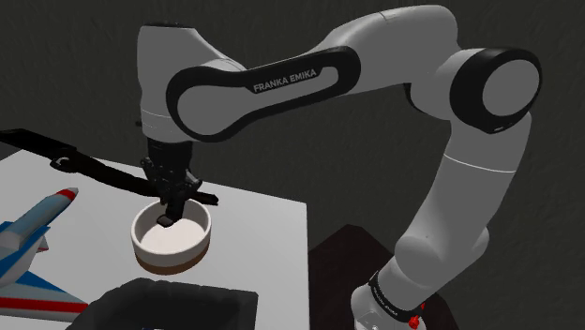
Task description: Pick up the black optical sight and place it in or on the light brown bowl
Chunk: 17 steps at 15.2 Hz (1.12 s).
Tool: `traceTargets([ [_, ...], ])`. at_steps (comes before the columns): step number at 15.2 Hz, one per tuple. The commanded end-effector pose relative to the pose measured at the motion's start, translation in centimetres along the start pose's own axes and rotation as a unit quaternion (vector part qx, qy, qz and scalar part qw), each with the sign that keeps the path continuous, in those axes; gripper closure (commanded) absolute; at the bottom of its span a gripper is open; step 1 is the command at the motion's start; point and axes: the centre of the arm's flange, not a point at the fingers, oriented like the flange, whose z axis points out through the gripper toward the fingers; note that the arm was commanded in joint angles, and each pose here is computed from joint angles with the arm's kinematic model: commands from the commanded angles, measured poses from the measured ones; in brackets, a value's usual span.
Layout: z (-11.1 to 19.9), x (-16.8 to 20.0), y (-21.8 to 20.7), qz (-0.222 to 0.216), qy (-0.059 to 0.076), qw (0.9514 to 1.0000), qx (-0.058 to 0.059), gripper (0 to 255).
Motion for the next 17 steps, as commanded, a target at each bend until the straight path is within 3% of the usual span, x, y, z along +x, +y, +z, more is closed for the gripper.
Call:
traceTargets([
  [1,0.9,0.1,-0.1,0.000,0.000,1.0000,0.000,255],
  [7,4.4,0.4,-0.3,0.000,0.000,1.0000,0.000,255],
  [15,4.4,0.4,-0.3,0.000,0.000,1.0000,0.000,255],
  [16,4.4,0.4,-0.3,0.000,0.000,1.0000,0.000,0],
  [17,4.4,0.4,-0.3,0.000,0.000,1.0000,0.000,0],
])
